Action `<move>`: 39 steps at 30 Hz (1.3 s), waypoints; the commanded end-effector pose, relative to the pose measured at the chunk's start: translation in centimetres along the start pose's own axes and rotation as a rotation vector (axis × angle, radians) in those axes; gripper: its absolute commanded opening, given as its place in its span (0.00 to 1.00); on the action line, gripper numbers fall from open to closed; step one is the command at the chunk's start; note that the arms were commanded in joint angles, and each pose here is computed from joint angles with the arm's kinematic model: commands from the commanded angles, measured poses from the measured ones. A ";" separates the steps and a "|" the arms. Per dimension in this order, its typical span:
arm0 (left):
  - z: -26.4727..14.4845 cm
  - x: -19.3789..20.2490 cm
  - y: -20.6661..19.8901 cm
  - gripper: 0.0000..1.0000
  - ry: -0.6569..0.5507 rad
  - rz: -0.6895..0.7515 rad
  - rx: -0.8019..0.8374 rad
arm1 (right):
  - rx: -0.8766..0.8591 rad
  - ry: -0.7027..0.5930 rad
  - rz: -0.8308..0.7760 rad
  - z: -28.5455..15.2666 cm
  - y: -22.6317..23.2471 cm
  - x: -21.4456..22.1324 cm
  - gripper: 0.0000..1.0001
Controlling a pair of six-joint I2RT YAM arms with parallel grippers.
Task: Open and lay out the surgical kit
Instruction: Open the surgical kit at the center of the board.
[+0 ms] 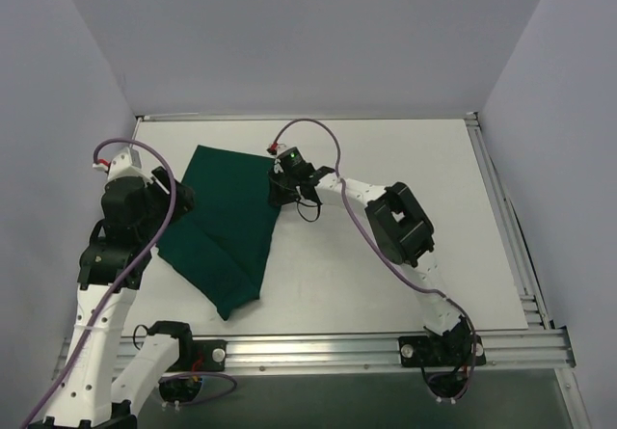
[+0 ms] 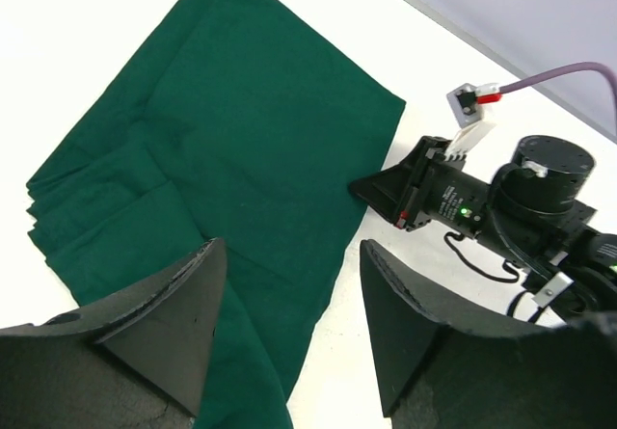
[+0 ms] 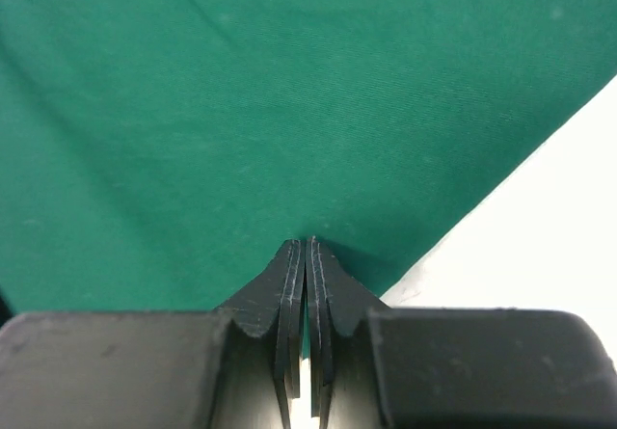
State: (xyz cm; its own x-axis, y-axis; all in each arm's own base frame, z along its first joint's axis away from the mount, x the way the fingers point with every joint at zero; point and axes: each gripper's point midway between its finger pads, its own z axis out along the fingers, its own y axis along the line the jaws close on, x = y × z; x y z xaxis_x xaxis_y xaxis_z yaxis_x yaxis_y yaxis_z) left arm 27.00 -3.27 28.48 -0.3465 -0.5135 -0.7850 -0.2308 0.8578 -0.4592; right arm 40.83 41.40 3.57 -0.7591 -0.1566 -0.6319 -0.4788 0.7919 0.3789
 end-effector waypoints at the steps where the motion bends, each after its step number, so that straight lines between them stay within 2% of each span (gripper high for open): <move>1: 0.3 -1.2 -1.1 0.67 -0.045 0.001 0.045 | 0.023 -0.020 -0.006 0.8 -0.5 -0.9 0.01; 9: 1.1 -1.3 -0.6 0.69 -0.041 0.006 0.013 | 0.125 0.030 0.028 4.8 -3.3 -0.2 0.01; 11: 1.5 -1.2 -0.4 0.70 -0.037 0.007 -0.004 | 0.157 0.056 0.055 6.0 -4.6 0.5 0.00; 13: 1.8 -1.4 -0.3 0.70 -0.037 0.013 -0.015 | 0.163 0.018 0.083 6.5 -4.9 -1.3 0.01; 14: 2.4 -1.3 -0.3 0.70 -0.028 0.015 -0.021 | 0.184 0.044 0.110 7.3 -6.3 -0.4 0.01; 15: 2.6 -1.2 -0.4 0.70 -0.017 0.021 -0.016 | 0.167 0.014 0.119 7.4 -5.9 -2.1 0.01; 17: 3.6 -1.4 -0.7 0.70 0.007 0.028 -0.021 | 0.164 0.039 0.148 8.3 -6.8 -1.7 0.01; 18: 4.0 -1.4 -0.9 0.70 0.018 0.035 -0.018 | 0.148 0.006 0.150 8.2 -6.7 -3.4 0.01; 21: 5.8 -1.6 -1.6 0.70 0.059 0.036 -0.001 | 0.102 -0.035 0.149 8.7 -7.0 -5.0 0.01; 27: 9.1 -2.8 -2.0 0.69 0.092 0.046 0.004 | -0.054 -0.158 0.066 7.8 -4.8 -10.0 0.03; 30: 10.0 -3.4 -2.2 0.69 0.105 0.048 -0.003 | -0.106 -0.246 0.022 4.6 -2.5 -13.3 0.18; 31: 9.9 -3.2 -2.1 0.69 0.114 0.050 -0.009 | -0.123 -0.286 -0.003 2.2 -1.0 -15.3 0.23; 33: 9.3 -3.4 -1.7 0.69 0.093 0.046 -0.024 | -0.096 -0.291 -0.035 0.4 -0.5 -15.6 0.27; 34: 8.4 -3.9 -1.7 0.69 0.069 0.039 -0.020 | -0.105 -0.324 -0.048 -2.2 1.1 -17.0 0.33; 36: 7.5 -3.9 -1.5 0.70 0.062 0.032 -0.028 | -0.102 -0.258 -0.035 -3.3 1.3 -14.8 0.42; 37: 6.5 -3.9 -1.4 0.70 0.066 0.031 -0.031 | -0.121 -0.279 -0.028 -6.0 2.9 -15.6 0.46; 38: 6.1 -3.7 -1.3 0.71 0.072 0.031 -0.035 | -0.134 -0.263 -0.028 -6.6 3.9 -14.5 0.49; 39: 5.6 -3.6 -1.1 0.71 0.076 0.029 -0.038 | -0.122 -0.186 -0.008 -6.2 3.3 -10.8 0.55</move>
State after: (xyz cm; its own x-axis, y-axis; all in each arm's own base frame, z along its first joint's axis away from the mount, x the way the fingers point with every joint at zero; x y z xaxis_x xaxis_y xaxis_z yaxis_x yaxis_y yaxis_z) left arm 35.02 -2.81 26.65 -0.4741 -0.4901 -0.7315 -0.2668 0.8717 -0.4111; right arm 48.81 41.54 8.72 -0.7134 -0.0474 -0.6992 -0.4748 0.7665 0.4325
